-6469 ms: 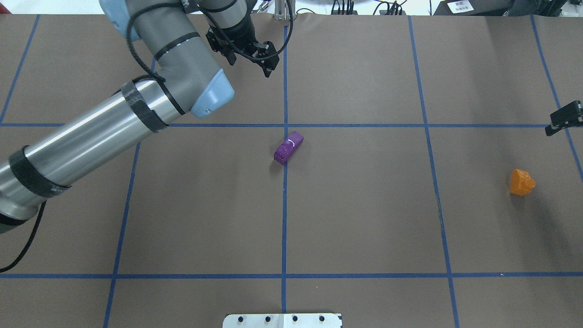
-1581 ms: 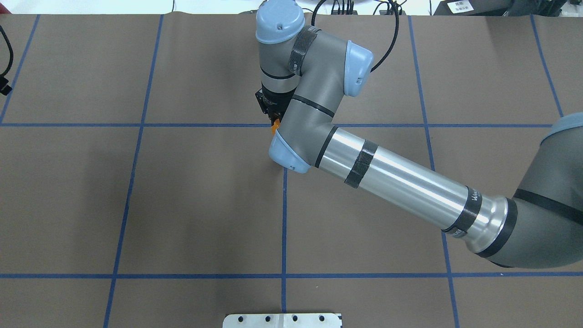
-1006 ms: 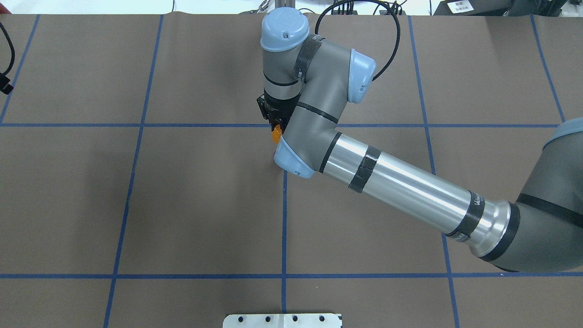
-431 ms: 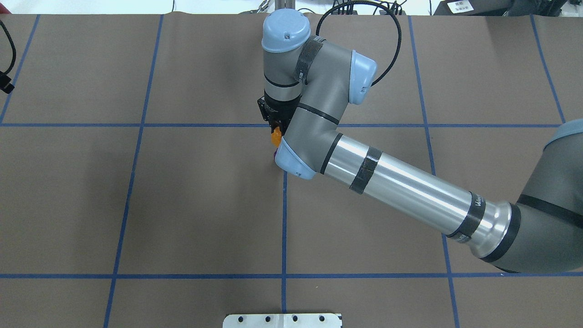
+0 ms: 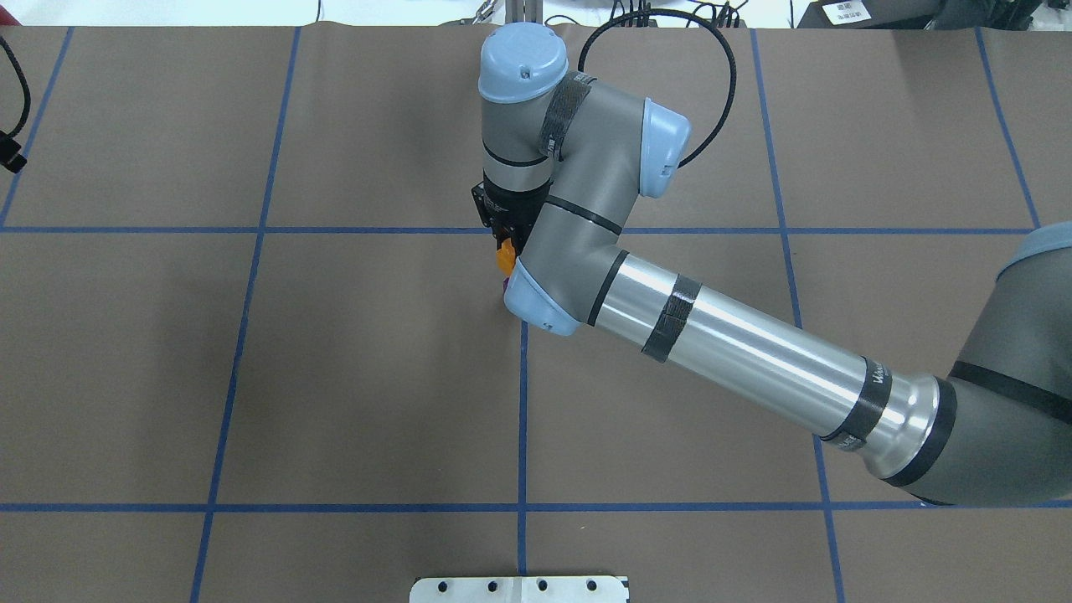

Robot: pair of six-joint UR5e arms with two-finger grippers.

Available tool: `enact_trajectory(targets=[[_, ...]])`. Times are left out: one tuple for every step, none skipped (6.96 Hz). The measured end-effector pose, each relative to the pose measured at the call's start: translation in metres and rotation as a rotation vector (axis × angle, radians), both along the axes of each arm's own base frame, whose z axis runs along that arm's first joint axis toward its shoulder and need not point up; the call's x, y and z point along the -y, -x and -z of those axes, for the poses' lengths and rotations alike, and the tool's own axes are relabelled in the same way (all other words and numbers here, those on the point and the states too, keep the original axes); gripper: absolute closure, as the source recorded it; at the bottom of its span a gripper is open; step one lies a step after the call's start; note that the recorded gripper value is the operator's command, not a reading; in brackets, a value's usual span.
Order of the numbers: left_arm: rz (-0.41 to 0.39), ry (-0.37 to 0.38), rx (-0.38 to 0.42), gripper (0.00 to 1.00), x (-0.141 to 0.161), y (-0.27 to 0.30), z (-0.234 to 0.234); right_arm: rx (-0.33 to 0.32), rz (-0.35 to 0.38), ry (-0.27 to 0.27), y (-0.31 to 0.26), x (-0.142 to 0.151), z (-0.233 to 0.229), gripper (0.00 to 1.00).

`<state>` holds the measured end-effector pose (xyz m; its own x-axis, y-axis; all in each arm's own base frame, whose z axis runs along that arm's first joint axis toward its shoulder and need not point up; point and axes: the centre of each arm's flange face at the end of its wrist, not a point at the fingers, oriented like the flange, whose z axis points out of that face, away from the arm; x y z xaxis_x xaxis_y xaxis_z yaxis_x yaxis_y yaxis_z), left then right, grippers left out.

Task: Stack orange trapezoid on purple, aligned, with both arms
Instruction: 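Align and lower the orange block onto the purple block with the right gripper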

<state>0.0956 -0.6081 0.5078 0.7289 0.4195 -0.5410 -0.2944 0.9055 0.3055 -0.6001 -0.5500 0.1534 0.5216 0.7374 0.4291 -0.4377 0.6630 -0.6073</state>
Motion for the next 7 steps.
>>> enact_trajectory(targets=[[0.000,0.001,0.000,0.00,0.000,0.000,0.000,-0.002,0.001,0.002,0.000,-0.001,-0.002,1.00],[0.001,0.002,0.000,0.00,0.000,-0.001,0.000,-0.005,0.001,0.004,0.000,-0.002,-0.006,1.00],[0.002,0.003,0.000,0.00,0.000,-0.001,0.000,-0.006,0.003,0.005,0.000,-0.004,-0.010,1.00],[0.002,0.004,0.000,0.00,0.001,-0.001,-0.001,-0.006,0.007,0.005,0.001,-0.007,-0.013,1.00],[0.002,0.005,0.000,0.00,0.001,-0.001,-0.001,-0.005,0.009,0.004,0.001,-0.009,-0.015,1.00],[0.001,0.005,0.001,0.00,0.001,-0.001,-0.001,-0.004,0.010,0.003,0.002,-0.010,-0.014,1.00],[0.000,0.005,0.001,0.00,0.002,-0.001,-0.002,-0.004,0.012,0.003,0.002,-0.012,-0.014,1.00]])
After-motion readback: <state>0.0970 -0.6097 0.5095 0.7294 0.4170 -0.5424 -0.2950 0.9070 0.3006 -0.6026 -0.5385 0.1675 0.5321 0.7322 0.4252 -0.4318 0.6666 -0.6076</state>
